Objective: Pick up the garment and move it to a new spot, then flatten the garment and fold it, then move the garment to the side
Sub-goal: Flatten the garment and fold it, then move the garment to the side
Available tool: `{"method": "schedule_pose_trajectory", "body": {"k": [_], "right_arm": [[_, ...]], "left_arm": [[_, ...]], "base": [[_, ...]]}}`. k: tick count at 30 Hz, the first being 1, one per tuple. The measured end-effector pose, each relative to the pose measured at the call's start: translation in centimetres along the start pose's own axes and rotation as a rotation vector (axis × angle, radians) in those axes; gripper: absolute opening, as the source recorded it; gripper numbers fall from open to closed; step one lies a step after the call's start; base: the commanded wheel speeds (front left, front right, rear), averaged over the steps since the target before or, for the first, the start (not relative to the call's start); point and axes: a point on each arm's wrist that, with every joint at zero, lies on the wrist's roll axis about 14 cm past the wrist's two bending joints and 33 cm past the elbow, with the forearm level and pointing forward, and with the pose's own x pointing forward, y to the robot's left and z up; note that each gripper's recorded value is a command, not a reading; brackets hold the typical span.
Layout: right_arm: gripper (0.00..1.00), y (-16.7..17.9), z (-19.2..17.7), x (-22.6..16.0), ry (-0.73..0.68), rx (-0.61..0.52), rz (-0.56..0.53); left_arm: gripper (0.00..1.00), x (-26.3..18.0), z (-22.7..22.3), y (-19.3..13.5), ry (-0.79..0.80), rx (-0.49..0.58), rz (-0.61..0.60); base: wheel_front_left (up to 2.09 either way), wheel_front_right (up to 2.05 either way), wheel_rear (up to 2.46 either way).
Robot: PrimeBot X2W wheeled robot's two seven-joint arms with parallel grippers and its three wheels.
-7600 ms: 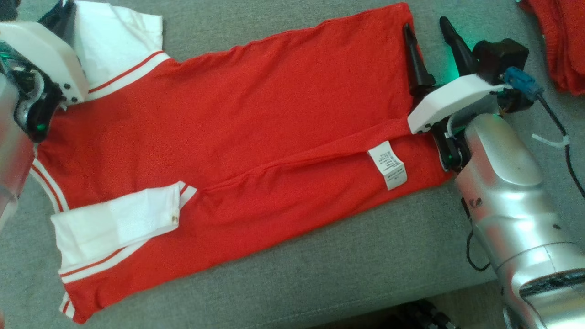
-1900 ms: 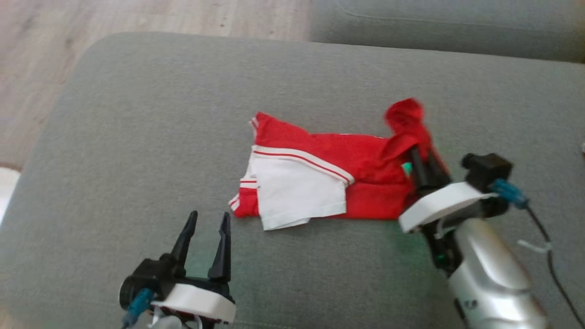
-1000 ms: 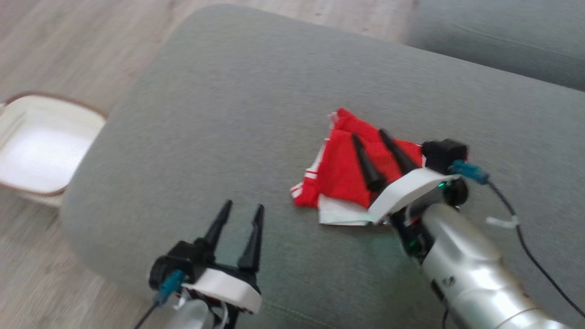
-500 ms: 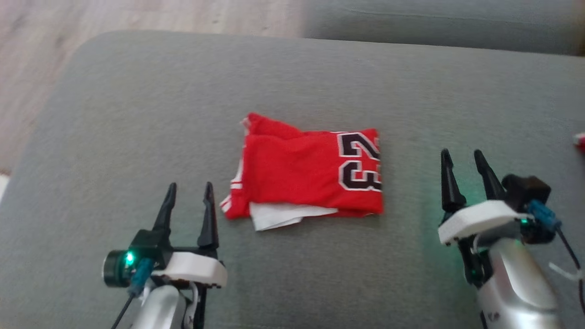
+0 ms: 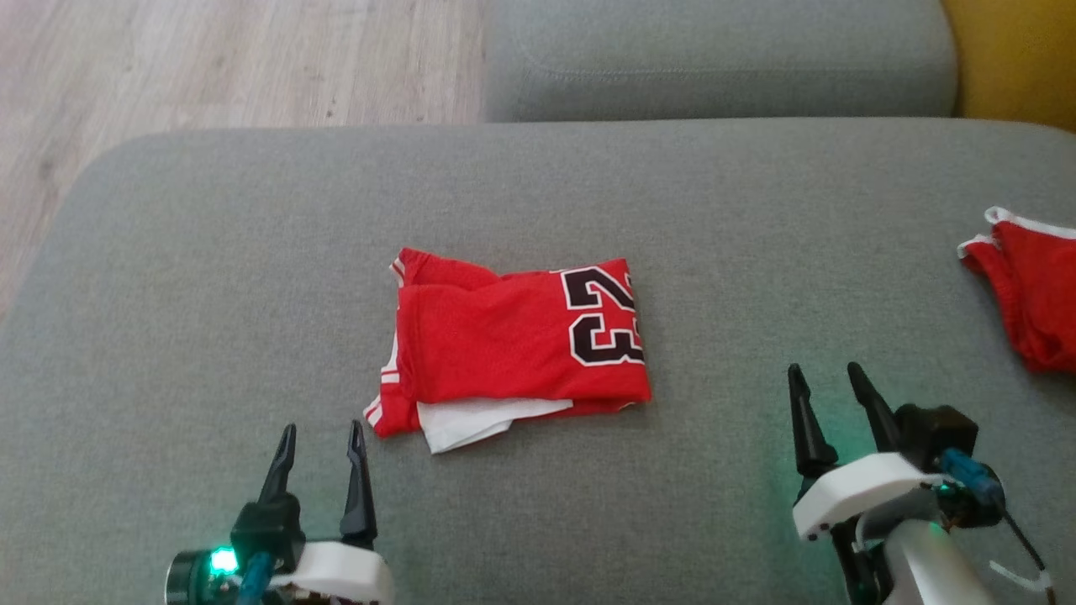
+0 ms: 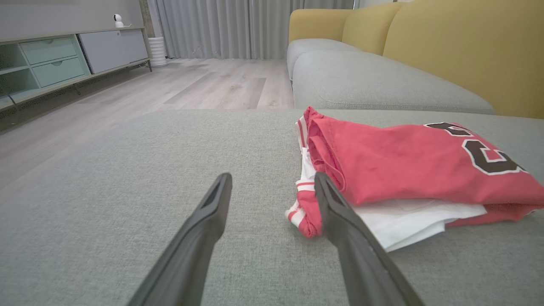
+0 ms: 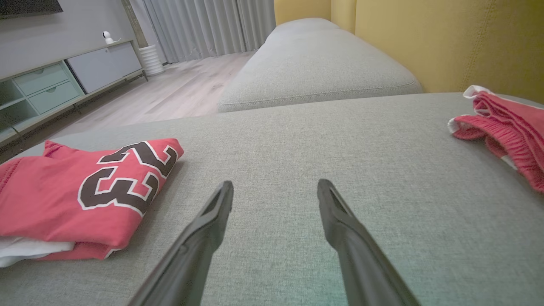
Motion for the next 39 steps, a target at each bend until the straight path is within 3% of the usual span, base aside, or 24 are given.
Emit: {"method": "schedule_pose_trajectory", "body": {"k": [14,19,26,32,39], "right_arm": [[1.0,1.8,-0.5,-0.2,0.014,0.012,0.051],[1.0,5.0,-1.8,1.2,0.067,0.029,0.143],[1.0,11.0,-0.1,5.6,0.074,0.022,0.31],[1.0,11.3,-3.0,7.6,0.194,0.006,0.297],[1.0,12.9,-5.7,8.3,0.278,0.107,0.313]], "left_arm": [[1.0,-0.8,-0.1,0.7,-0.001,0.001,0.026],[1.0,-1.2,-0.7,0.2,0.015,-0.002,0.004],[1.0,-1.9,-0.7,0.7,0.016,-0.008,0.011],[1.0,-3.0,-1.4,2.2,0.037,-0.013,0.055],[1.0,-2.6,-1.1,3.4,0.038,-0.015,0.093]], "base": [[0.0,0.0,0.0],[0.0,0.0,0.0],[0.0,0.0,0.0],[0.0,0.0,0.0],[0.0,0.0,0.0]]}}
